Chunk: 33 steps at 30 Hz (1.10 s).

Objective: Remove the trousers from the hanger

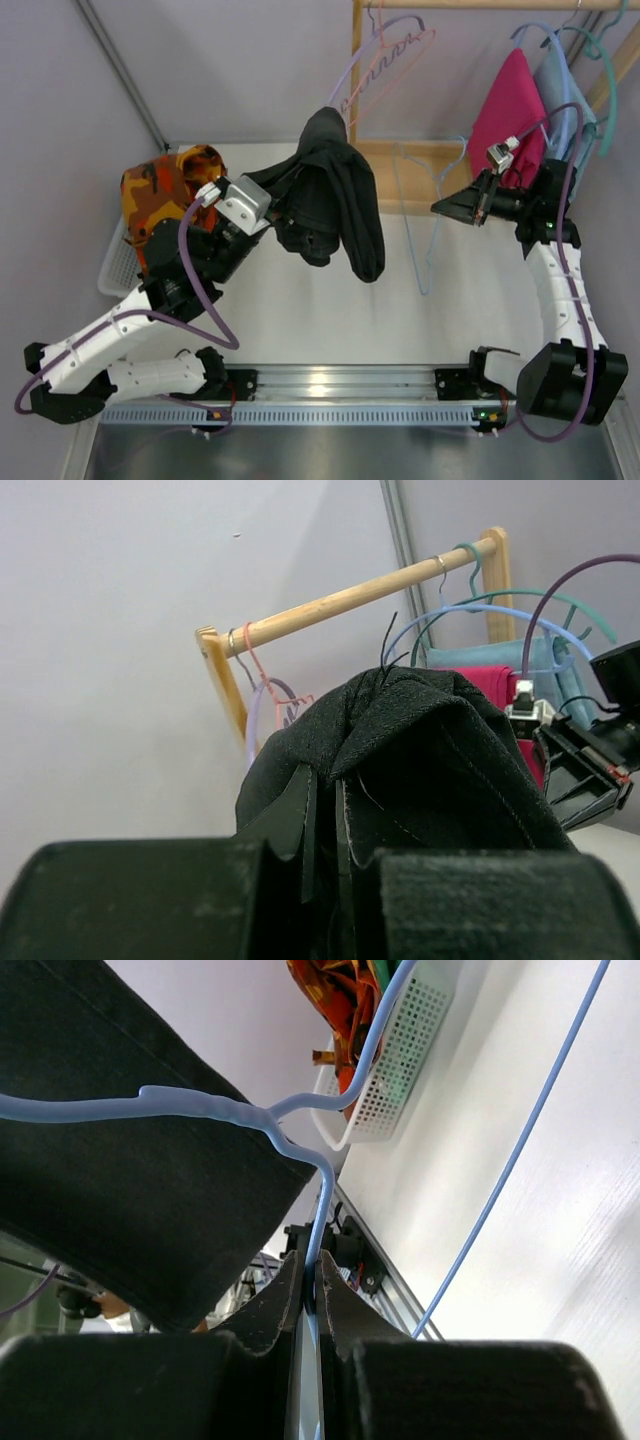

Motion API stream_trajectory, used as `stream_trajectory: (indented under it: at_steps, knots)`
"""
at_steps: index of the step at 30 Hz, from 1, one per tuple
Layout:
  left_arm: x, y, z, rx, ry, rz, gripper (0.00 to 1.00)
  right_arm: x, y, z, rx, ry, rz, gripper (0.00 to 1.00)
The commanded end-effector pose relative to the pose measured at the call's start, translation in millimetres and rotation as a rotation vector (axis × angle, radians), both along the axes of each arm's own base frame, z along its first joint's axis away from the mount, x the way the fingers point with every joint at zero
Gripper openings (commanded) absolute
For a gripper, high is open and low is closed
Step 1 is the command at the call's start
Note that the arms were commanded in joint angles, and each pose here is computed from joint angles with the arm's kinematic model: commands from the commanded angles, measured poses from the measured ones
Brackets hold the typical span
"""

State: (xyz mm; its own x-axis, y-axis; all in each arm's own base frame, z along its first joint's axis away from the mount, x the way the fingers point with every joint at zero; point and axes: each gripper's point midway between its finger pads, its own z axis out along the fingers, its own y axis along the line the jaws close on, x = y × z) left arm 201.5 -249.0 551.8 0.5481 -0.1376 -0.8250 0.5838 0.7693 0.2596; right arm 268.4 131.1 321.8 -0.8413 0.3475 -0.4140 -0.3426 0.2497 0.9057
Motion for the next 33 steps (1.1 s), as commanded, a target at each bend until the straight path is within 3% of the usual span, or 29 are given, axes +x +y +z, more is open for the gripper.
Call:
stream_trajectory:
  at_steps: [1, 7, 11, 16, 23, 28, 33]
  knots:
    - [-11.8, 47.2, 34.1, -0.101, -0.102, 0.079, 0.00, -5.4, 1.3, 22.1, -0.037, -0.110, -0.003, 0.00]
    - [10.1, 121.9, 30.0, -0.173, -0.070, 0.271, 0.00, -4.3, 5.2, 26.3, -0.059, -0.120, -0.009, 0.00]
    - [17.7, 187.2, 26.8, -0.233, -0.049, 0.485, 0.00, -3.2, 7.3, 29.7, -0.067, -0.130, -0.018, 0.00]
    - [-1.6, 248.7, 17.5, -0.341, -0.032, 0.672, 0.00, 0.2, 8.6, 29.2, -0.071, -0.126, -0.024, 0.00]
    - [-38.4, 334.7, -16.6, -0.416, 0.008, 1.107, 0.00, 1.9, 16.2, 38.2, -0.078, -0.150, 0.002, 0.00]
    - [-64.3, 356.9, -52.5, -0.410, 0.073, 1.272, 0.00, 3.9, 21.7, 43.6, -0.097, -0.177, 0.006, 0.00]
    - [-54.2, 363.6, -80.9, -0.325, 0.135, 1.334, 0.00, 4.8, 26.9, 48.7, -0.100, -0.188, 0.019, 0.00]
